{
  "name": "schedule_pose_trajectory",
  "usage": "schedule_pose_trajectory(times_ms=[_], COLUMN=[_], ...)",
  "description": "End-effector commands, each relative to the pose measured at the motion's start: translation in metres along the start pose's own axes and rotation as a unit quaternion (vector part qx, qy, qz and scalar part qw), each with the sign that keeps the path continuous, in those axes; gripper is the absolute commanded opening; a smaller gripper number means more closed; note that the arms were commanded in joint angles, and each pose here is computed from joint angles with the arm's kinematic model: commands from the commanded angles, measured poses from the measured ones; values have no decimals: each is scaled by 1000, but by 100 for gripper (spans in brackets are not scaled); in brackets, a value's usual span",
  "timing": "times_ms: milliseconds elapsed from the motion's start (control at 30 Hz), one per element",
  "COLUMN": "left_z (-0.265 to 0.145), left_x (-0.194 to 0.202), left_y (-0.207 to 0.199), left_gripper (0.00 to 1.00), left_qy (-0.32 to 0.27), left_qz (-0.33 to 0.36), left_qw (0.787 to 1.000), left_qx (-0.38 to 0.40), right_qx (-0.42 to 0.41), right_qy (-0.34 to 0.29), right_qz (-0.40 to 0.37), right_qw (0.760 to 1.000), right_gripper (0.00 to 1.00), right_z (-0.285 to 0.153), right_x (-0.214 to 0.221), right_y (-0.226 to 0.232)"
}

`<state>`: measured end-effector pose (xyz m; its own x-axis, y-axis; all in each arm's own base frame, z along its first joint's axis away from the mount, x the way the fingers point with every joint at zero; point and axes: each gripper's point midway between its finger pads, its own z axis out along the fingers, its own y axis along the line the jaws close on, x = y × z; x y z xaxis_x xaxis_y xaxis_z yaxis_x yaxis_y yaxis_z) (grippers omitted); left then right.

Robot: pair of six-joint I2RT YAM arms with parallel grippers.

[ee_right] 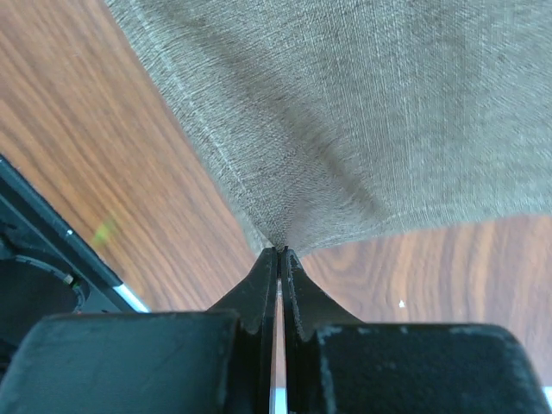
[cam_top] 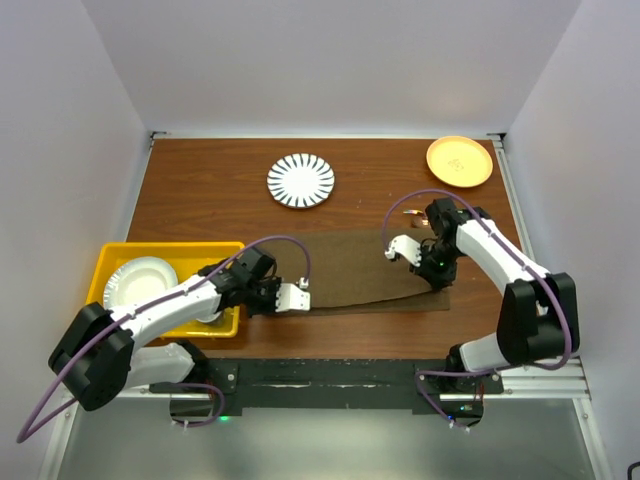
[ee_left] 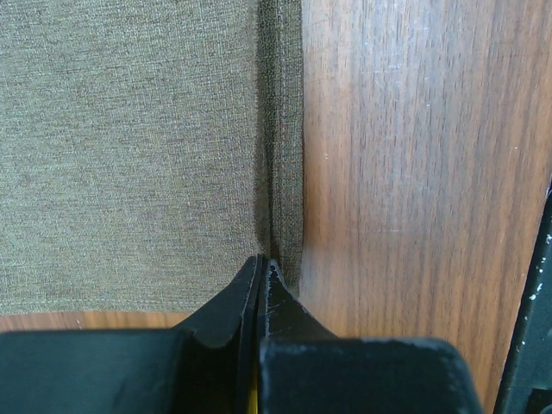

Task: Fold the napkin into a case and place the utensils inside
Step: Fold and flatten the napkin at the center of the board.

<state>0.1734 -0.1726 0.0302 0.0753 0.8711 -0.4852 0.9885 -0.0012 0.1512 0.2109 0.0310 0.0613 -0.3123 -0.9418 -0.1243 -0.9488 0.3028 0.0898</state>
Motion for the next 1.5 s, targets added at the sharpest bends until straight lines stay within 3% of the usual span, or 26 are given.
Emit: schedule_pose_trajectory(times_ms=[0, 467, 533, 567, 633, 667, 833, 867, 900, 1000, 1100, 1167, 1233, 1300, 1367, 1400, 1467], left_z=[2, 4, 1, -1, -15, -22, -68, -71, -80, -98, -136, -143, -133, -125, -125, -109, -106], left_x=[2, 4, 4, 1, -15, -23, -84, -90, -100, -121, -130, -134, -137, -142, -150, -141, -153], left_y=[-1, -1, 0, 0, 2, 4, 39, 46, 60, 101, 155, 176, 183, 194, 200, 195, 183], left_gripper=[0, 0, 0, 9, 19, 29, 58, 75, 81, 96, 99, 100, 100, 100, 100, 100, 100], left_qy=[-3, 2, 2, -1, -30, -44, -135, -143, -155, -191, -252, -266, -266, -269, -273, -245, -277], left_qz=[-2, -7, -10, -11, -11, -13, -51, -71, -78, -127, -208, -242, -237, -245, -278, -301, -305], left_qw=[1000, 1000, 1000, 1000, 999, 999, 987, 984, 980, 963, 921, 901, 905, 903, 898, 905, 905], left_qx=[-7, -7, -10, -10, -14, -20, -76, -83, -100, -140, -212, -241, -232, -227, -205, -175, -108], right_qx=[-22, -53, -56, -61, -62, -62, -25, -26, -15, 20, 55, 84, 104, 90, 22, -7, -36], right_qy=[12, 43, 41, 32, 15, 2, -124, -138, -171, -241, -311, -368, -423, -455, -470, -461, -449], right_qz=[4, 18, 20, 18, 17, 21, 46, 74, 79, 126, 163, 203, 254, 261, 258, 263, 303], right_qw=[1000, 998, 997, 997, 998, 998, 991, 987, 982, 962, 935, 904, 864, 847, 844, 848, 840], right_gripper=[0, 0, 10, 22, 32, 41, 70, 77, 85, 91, 93, 98, 98, 98, 98, 98, 98], right_z=[-6, 44, 41, 38, 19, 11, -53, -57, -71, -94, -131, -155, -178, -187, -184, -175, -158], right_x=[9, 19, 16, 12, 3, -3, -64, -74, -91, -129, -160, -181, -200, -219, -237, -241, -242], right_y=[21, 17, 15, 16, 16, 16, -4, -8, -19, -54, -76, -95, -117, -130, -122, -122, -121])
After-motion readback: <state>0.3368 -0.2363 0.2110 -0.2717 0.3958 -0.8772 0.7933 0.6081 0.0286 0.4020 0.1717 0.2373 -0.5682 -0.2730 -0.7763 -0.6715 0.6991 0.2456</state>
